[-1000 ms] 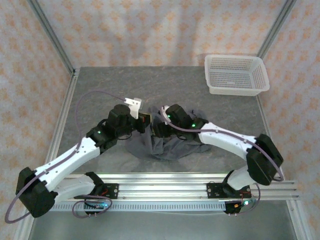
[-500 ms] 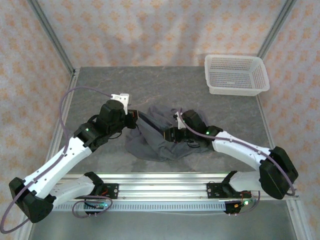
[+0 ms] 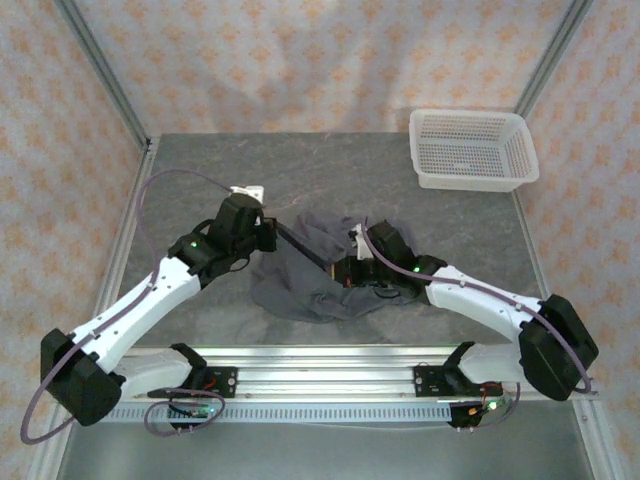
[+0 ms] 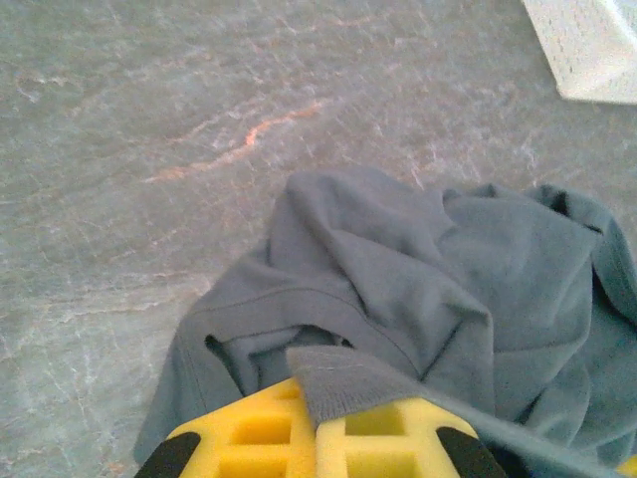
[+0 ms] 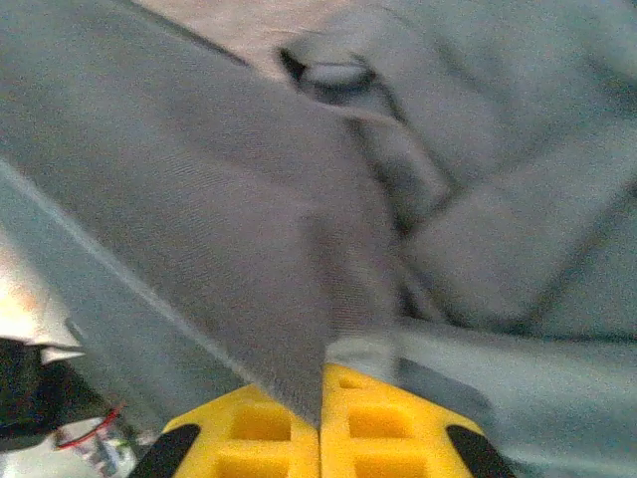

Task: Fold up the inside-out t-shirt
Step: Turn the T-shirt inside out at the center of the table.

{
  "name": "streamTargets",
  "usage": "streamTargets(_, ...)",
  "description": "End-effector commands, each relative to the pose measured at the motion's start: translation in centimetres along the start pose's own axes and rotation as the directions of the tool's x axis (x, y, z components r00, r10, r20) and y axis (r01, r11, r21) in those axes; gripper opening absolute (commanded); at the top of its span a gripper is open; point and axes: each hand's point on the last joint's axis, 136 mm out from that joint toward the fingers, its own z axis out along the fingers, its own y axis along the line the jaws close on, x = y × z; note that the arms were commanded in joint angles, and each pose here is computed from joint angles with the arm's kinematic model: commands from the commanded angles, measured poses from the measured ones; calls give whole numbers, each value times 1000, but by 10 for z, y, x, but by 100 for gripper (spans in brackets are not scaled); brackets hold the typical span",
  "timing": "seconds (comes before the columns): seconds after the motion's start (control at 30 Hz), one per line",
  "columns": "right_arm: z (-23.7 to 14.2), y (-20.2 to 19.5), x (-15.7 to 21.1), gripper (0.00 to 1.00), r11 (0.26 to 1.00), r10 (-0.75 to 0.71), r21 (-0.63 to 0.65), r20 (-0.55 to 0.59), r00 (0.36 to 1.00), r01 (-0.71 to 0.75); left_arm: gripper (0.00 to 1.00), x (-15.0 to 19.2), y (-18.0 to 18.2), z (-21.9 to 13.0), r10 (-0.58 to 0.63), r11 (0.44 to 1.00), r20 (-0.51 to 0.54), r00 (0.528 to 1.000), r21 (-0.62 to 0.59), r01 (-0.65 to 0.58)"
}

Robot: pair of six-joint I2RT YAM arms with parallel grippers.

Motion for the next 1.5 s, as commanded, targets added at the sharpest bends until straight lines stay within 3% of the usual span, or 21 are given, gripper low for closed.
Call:
streamTargets(0.0, -1, -46, 27, 3, 983, -17, 182, -89, 996, 33, 0, -19, 15, -20, -64, 998, 81, 995, -11, 66)
streamTargets(0.1, -3, -9, 25, 10, 998, -69, -4, -99, 993, 69, 0, -17, -1, -18, -48, 995, 60, 997, 86, 43)
streamTargets(0.17, -17, 26, 16, 34, 981, -138, -148, -59, 989, 128, 0, -11, -16, -13, -36, 985, 31, 999, 171, 30)
streamTargets(0.27, -52, 54, -10, 52, 953, -209, -200, 116, 971, 228, 0, 0, 4, -9, -80, 994, 25, 996, 78, 78)
streamTargets(0.37, -89, 53, -44, 65, 956, -232, -92, 338, 912, 277, 0, 8, 55, -26, -103, 980, 83, 991, -165, 116)
streamTargets(0.47, -115, 30, -76, 71, 974, -220, 75, 525, 822, 213, 0, 14, 102, -55, -113, 922, 203, 973, -344, 179)
streamTargets(0.57, -125, -14, -96, 72, 961, -198, 273, 599, 776, 35, 0, 22, 131, -88, -183, 870, 364, 913, -372, 322)
streamTargets(0.6, -125, -26, -100, 72, 945, -200, 327, 596, 777, -7, 8, 23, 136, -97, -202, 863, 413, 888, -353, 361)
streamTargets(0.67, -117, -40, -103, 72, 918, -207, 396, 556, 805, -37, 34, 26, 143, -113, -238, 862, 506, 829, -283, 420)
streamTargets(0.77, -93, -39, -107, 72, 910, -222, 415, 473, 853, 7, 61, 21, 147, -136, -282, 861, 611, 739, -179, 476)
streamTargets(0.87, -64, -40, -108, 73, 903, -224, 427, 371, 901, 49, 66, 11, 143, -146, -302, 868, 655, 693, -110, 483)
streamTargets(1.0, -32, -41, -112, 75, 900, -196, 432, 277, 941, 60, 65, -13, 110, -130, -282, 919, 591, 755, -57, 389)
streamTargets(1.03, -22, -40, -113, 75, 905, -183, 421, 257, 949, 61, 58, -20, 93, -123, -263, 942, 550, 793, -29, 333)
streamTargets(1.1, -8, -37, -117, 75, 915, -162, 400, 240, 957, 55, 28, -30, 42, -106, -168, 985, 463, 870, 113, 130)
streamTargets(1.13, -2, -37, -119, 75, 918, -150, 395, 234, 961, 47, 25, -31, 4, -99, -107, 968, 410, 906, 251, 0)
streamTargets(1.17, 3, -37, -120, 75, 921, -137, 388, 229, 964, 39, 26, -26, -34, -96, -50, 910, 342, 938, 404, -99)
streamTargets(1.23, 9, -34, -123, 75, 927, -124, 372, 220, 968, 34, 35, -6, -84, -86, 57, 792, 156, 986, 594, -140)
streamTargets(1.27, 11, -32, -124, 75, 932, -116, 361, 217, 969, 31, 38, 5, -93, -77, 116, 793, 74, 991, 594, -137)
streamTargets(1.3, 13, -28, -125, 75, 943, -103, 332, 215, 971, 27, 42, 18, -91, -66, 189, 839, 15, 982, 517, -170)
streamTargets(1.37, 14, -19, -128, 75, 963, -89, 268, 222, 971, 27, 52, 30, -87, -59, 296, 875, 6, 955, 398, -274)
streamTargets(1.47, 10, -16, -141, 77, 975, -66, 222, 282, 957, 2, 62, 10, -74, -63, 209, 924, 86, 974, 310, -225)
